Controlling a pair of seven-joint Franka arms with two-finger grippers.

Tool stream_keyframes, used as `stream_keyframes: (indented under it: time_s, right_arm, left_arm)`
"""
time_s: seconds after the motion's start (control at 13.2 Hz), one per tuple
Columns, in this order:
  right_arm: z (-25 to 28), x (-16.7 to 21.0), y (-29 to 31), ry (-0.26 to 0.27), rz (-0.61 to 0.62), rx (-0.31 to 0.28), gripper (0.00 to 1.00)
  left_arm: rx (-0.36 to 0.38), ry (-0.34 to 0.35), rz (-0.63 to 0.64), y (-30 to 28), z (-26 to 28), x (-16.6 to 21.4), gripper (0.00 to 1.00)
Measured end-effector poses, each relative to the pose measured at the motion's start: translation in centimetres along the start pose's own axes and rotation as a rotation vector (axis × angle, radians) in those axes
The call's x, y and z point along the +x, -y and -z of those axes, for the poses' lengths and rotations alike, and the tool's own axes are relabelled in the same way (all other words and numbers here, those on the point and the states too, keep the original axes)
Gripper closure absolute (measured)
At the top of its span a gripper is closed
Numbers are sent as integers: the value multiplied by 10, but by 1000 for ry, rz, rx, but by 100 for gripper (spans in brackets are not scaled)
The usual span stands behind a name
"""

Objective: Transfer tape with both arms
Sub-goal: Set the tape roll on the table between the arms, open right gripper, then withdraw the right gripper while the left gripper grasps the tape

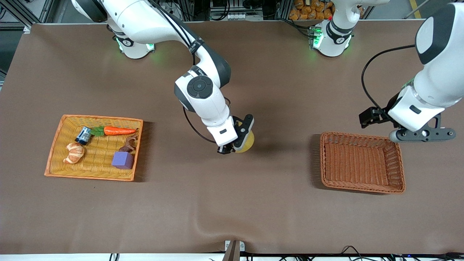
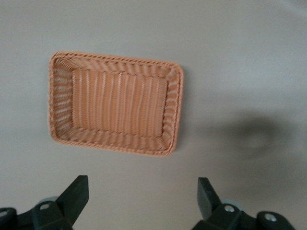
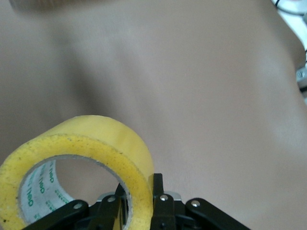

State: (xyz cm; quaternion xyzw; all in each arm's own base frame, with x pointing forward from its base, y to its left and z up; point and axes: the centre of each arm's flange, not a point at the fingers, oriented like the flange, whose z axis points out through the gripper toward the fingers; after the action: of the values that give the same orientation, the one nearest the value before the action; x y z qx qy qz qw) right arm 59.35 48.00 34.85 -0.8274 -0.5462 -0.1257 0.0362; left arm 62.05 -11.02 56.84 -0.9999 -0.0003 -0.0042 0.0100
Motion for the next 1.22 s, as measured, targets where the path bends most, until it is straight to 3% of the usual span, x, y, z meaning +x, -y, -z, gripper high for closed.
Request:
stream_keyframes:
  time_s: [0.15,0.46,0.61,0.99,1.06,1.22]
  right_arm:
    - [-4,-10,-7,50,-26,20,78]
    - [-6,-11,-3,69,-99,27,74]
    - [-6,-13,-3,83,-108,34,58]
    - [3,-27,-9,176,-135,66,6]
    - [11,-36,-20,205,-155,69,0]
    - [40,-73,-72,249,-228,62,0]
  left_arm:
    - [-5,-5,-2,-2,0,1,0]
    - [-15,-23,-58,-39,-13,4,0]
    - [-20,-22,-91,-70,-32,6,0]
    - [-20,19,-100,-114,-87,10,0]
    - [-20,29,-97,-129,-98,9,0]
    - [-17,46,-74,-164,-122,2,0]
